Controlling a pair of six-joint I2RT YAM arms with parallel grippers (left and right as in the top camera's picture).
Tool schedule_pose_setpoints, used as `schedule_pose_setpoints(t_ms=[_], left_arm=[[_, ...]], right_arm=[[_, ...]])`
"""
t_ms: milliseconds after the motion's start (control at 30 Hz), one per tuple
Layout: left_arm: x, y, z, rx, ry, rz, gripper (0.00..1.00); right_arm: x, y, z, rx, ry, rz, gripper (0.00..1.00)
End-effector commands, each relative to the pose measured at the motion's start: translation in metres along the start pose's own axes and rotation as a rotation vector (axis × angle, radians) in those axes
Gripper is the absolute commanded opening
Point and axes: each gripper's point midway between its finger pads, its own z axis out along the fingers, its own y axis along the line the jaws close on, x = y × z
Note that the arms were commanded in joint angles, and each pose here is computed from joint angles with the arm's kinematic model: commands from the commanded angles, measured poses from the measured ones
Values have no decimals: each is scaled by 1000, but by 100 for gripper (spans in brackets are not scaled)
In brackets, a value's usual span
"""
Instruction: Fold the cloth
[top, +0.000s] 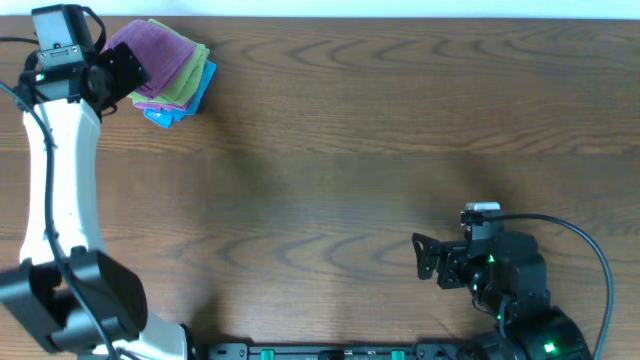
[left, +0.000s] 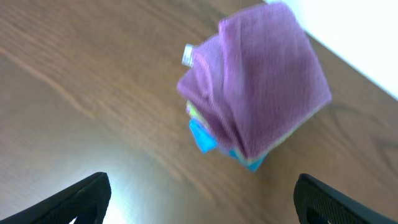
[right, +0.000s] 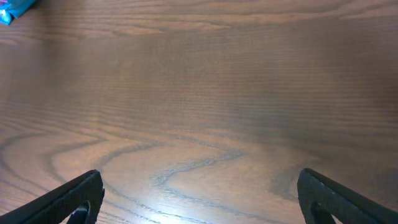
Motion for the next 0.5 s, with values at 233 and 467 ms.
schedule_pose_setpoints(t_ms=[233,467], left_arm=[[-1,10,-89,10,-81,74,95],[28,29,-131,-31,-36,173,95]], right_arm=[[0,-2,0,5,-2,17,99],[0,-2,0,6,-3,17,99]])
